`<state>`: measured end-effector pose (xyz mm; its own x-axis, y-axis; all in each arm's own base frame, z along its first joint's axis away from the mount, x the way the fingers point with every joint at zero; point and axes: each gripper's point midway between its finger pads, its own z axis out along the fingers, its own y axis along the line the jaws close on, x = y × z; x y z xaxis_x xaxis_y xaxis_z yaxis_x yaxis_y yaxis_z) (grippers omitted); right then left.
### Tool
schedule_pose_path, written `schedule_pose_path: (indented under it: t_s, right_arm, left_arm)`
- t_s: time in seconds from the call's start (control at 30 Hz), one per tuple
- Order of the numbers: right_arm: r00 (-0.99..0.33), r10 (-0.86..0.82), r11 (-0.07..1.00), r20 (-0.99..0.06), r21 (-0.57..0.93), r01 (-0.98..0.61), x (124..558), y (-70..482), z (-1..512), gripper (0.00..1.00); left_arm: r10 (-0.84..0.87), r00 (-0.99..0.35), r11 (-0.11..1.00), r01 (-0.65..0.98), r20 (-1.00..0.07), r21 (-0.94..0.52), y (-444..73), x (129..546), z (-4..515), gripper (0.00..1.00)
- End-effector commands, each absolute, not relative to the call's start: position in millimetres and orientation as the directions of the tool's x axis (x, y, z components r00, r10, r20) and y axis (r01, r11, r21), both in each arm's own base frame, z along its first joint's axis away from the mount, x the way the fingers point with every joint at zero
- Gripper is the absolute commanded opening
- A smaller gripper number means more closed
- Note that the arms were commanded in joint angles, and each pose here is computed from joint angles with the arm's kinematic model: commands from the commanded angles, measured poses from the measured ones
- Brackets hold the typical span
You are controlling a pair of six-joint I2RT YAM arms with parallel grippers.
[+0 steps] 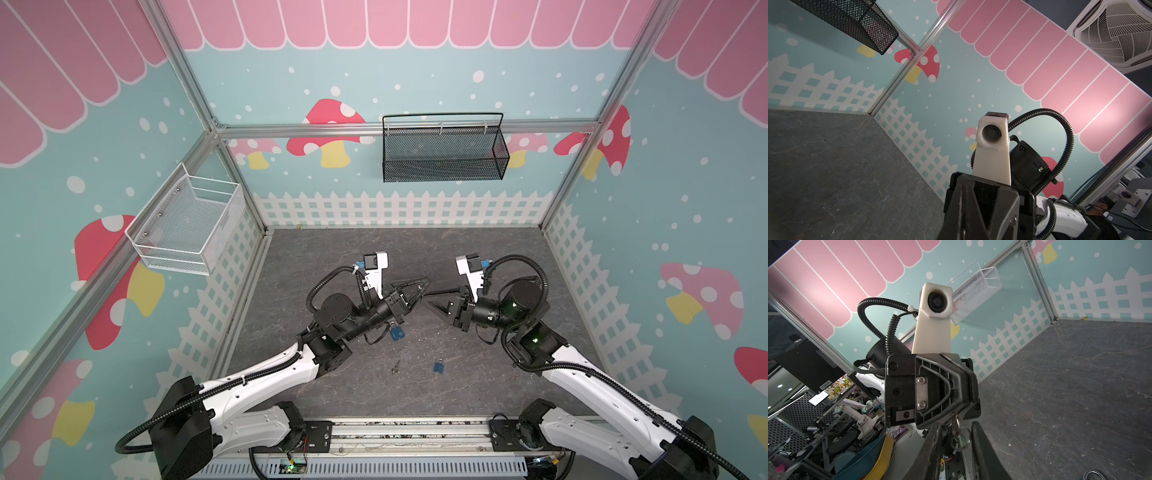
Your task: Unlock with the key
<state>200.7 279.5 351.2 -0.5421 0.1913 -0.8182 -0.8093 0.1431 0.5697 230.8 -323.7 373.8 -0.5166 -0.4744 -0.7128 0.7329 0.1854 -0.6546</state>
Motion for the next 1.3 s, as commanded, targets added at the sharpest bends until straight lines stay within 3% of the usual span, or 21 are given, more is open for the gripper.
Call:
schedule_pose_path:
  t_s: [0.0,0.27,0.5,0.9,1.2,1.27]
  right_arm:
    - [-0.518,0.214,0.11,-0.828,0.547,-0.83,198.4,278.5,367.0,0.24]
    - [-0.523,0.213,0.12,-0.825,0.554,-0.824,201.0,278.9,362.8,0.14]
    - [-0.518,0.225,0.132,-0.825,0.553,-0.823,204.9,278.0,363.7,0.12]
    - [-0.518,0.241,0.13,-0.821,0.556,-0.821,204.7,275.7,367.5,0.0]
    - [-0.555,0.224,0.181,-0.801,0.594,-0.784,212.6,274.0,352.3,0.0]
    - [-0.573,0.211,0.201,-0.792,0.609,-0.767,215.1,273.8,343.2,0.0]
  left_arm:
    - [-0.476,-0.486,0.154,0.775,-0.733,-0.613,-327.5,223.9,390.2,0.0]
    - [-0.485,-0.487,0.147,0.773,-0.726,-0.617,-325.9,222.7,392.2,0.0]
    - [-0.478,-0.497,0.11,0.785,-0.725,-0.61,-328.6,214.8,398.8,0.0]
    - [-0.468,-0.485,0.147,0.782,-0.739,-0.606,-327.4,216.4,392.5,0.0]
    - [-0.485,-0.448,0.205,0.777,-0.751,-0.596,-319.3,221.6,396.4,0.0]
    - [-0.494,-0.433,0.229,0.772,-0.754,-0.593,-314.8,223.6,399.0,0.09]
